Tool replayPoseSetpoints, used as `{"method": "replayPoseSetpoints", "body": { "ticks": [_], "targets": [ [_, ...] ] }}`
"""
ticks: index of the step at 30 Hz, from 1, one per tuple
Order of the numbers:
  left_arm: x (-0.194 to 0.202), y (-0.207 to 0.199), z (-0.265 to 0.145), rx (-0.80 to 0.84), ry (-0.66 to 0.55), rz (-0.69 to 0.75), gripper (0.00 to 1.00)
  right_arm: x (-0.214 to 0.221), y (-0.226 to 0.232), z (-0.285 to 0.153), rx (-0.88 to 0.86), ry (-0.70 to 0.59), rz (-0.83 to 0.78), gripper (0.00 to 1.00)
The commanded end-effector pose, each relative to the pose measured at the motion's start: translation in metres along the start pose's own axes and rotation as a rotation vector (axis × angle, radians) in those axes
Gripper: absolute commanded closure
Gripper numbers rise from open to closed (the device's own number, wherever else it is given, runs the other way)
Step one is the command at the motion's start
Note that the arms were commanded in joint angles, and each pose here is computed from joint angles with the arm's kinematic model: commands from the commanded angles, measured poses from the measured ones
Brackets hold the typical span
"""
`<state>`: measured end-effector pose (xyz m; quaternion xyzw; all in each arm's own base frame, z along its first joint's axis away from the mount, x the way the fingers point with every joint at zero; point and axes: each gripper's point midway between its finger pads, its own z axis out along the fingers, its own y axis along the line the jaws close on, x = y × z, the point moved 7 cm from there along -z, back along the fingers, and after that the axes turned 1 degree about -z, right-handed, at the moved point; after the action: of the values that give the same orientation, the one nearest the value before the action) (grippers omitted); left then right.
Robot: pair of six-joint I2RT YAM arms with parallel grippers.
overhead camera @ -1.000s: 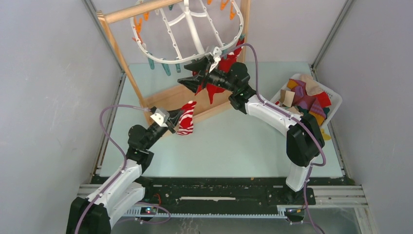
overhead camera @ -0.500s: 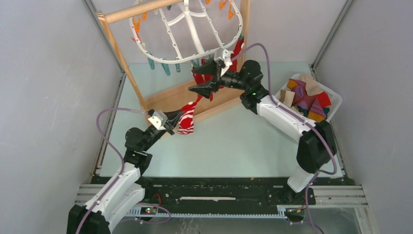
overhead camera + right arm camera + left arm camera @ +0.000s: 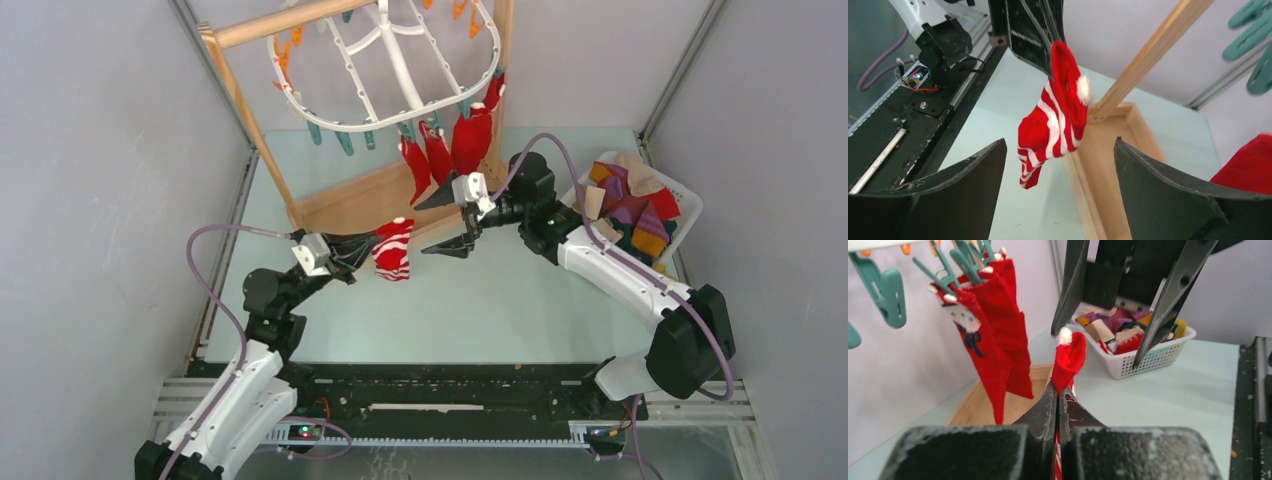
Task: Clip the socks to the hanger
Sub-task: Open the clamp at the hanger.
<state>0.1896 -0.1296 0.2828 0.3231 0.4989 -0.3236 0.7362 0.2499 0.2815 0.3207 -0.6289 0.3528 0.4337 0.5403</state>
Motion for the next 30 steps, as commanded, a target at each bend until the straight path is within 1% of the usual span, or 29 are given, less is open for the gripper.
{"method": "replayPoseSetpoints", "body": {
  "ticks": [1,5,9,16,22,26,30],
  "targets": [
    [-0.045,-0.005,0.012,0.072,-0.147,0.002,1.00,-0.016,-0.001,0.004,0.078,-0.027,-0.025,0.16],
    [-0.054,-0.008,0.019,0.075,-0.198,-0.013,1.00,-0.023,-0.001,0.004,0.168,-0.066,0.011,0.20],
    [-0.059,-0.009,0.028,0.059,-0.236,-0.030,1.00,-0.036,0.006,0.008,0.212,-0.115,-0.014,0.26],
    [-0.066,-0.011,0.036,0.009,-0.300,-0.055,1.00,-0.048,0.015,0.007,0.306,-0.173,0.002,0.42],
    [-0.070,-0.014,0.038,-0.008,-0.330,-0.080,1.00,-0.057,0.014,0.004,0.338,-0.205,-0.004,0.52],
    [-0.072,-0.016,0.038,-0.006,-0.359,-0.100,1.00,-0.057,0.015,0.006,0.342,-0.212,-0.007,0.63],
    [-0.071,-0.017,0.039,-0.007,-0.360,-0.119,1.00,-0.061,0.016,0.007,0.341,-0.231,-0.016,0.85]
  ]
}}
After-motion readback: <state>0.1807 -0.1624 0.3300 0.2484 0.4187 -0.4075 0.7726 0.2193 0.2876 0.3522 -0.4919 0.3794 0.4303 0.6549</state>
